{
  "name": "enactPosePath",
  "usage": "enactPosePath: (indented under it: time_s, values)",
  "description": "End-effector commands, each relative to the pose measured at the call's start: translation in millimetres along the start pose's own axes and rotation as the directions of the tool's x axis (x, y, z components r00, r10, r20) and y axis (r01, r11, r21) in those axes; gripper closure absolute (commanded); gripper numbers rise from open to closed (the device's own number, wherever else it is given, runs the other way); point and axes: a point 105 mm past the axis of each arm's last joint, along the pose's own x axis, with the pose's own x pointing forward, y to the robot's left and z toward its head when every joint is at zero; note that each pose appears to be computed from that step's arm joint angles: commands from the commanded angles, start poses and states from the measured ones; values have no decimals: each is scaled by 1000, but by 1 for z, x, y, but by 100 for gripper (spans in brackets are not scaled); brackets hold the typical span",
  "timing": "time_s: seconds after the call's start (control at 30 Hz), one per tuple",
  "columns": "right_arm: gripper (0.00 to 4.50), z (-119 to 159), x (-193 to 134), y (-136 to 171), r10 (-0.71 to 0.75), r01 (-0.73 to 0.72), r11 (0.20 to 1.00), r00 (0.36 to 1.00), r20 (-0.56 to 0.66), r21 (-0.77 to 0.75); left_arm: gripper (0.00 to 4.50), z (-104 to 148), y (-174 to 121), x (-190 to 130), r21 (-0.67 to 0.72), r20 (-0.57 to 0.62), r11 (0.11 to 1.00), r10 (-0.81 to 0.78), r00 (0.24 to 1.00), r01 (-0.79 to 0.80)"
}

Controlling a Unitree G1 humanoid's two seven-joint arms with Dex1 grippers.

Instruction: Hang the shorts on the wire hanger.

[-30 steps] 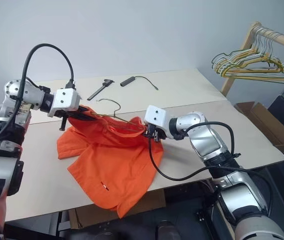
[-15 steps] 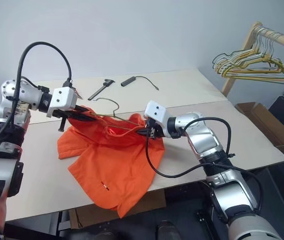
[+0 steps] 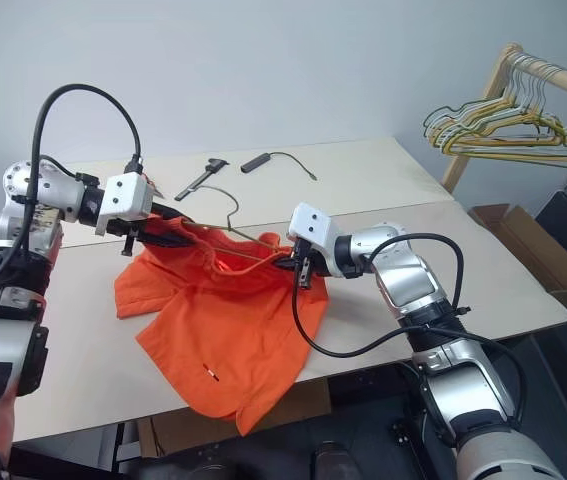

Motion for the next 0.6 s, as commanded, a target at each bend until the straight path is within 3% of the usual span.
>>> enactPosePath:
  time_s: [0.03,0.2,0.27,0.47,0.6]
  values:
    - [445,13,-14,-8,-49,49,999,997,52,-8,156,5,13,-11,-5,14,997,81,997,-81]
    - [445,4,-28,-11,-99,98,994,995,27,45,0,-1,19,-30,-18,-27,989,148,989,-148]
    - [445,1,-37,-14,-136,134,988,991,22,76,0,-6,23,-40,-15,-57,979,200,978,-201]
    - [445,1,-66,-21,-303,304,944,953,-28,125,0,3,38,-58,-14,37,918,395,918,-395]
    - [445,0,-87,-29,-453,466,845,885,-111,264,0,23,35,-50,-115,241,918,397,886,-380]
